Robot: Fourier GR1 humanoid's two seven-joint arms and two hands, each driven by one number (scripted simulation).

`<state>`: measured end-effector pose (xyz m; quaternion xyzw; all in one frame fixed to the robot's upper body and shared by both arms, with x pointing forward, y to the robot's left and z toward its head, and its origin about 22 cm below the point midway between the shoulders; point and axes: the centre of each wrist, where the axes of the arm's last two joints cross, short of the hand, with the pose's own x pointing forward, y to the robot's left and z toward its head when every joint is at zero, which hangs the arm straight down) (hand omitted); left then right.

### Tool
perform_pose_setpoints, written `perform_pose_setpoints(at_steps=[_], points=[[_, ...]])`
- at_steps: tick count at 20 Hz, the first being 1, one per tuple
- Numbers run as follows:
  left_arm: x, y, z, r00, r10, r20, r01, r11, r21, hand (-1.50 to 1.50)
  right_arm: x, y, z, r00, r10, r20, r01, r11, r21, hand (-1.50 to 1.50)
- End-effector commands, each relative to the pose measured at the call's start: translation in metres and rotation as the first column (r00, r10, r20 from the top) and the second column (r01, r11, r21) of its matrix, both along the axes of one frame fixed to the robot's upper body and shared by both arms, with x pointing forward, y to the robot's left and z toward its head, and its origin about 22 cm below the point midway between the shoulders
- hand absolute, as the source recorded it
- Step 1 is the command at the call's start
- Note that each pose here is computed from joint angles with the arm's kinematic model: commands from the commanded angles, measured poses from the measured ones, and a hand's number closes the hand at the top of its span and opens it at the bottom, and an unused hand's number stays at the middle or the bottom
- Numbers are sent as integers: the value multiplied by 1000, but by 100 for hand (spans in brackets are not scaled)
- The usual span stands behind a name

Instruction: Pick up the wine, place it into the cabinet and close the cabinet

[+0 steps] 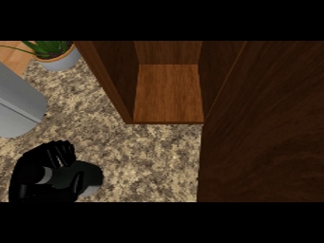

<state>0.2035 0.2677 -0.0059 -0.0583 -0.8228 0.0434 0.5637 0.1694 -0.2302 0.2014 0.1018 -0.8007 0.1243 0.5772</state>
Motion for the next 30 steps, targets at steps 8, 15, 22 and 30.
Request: perform_pose_setpoints(at_steps=[8, 15, 22, 30], points=[[18, -61, 79, 997, -81, -13, 81, 997, 19, 150, -21, 4, 8, 998, 36, 49, -37, 999, 13, -150], [11, -116, 105, 987, -160, 12, 160, 987, -22, 150, -24, 2, 15, 999, 22, 44, -23, 999, 35, -150], [34, -163, 140, 988, -156, -14, 155, 985, -70, 150, -26, -10, 11, 999, 43, 27, -44, 998, 33, -150], [63, -201, 135, 997, -75, -26, 75, 997, -17, 150, -21, -11, 0, 1000, 15, 27, -16, 999, 33, -150]])
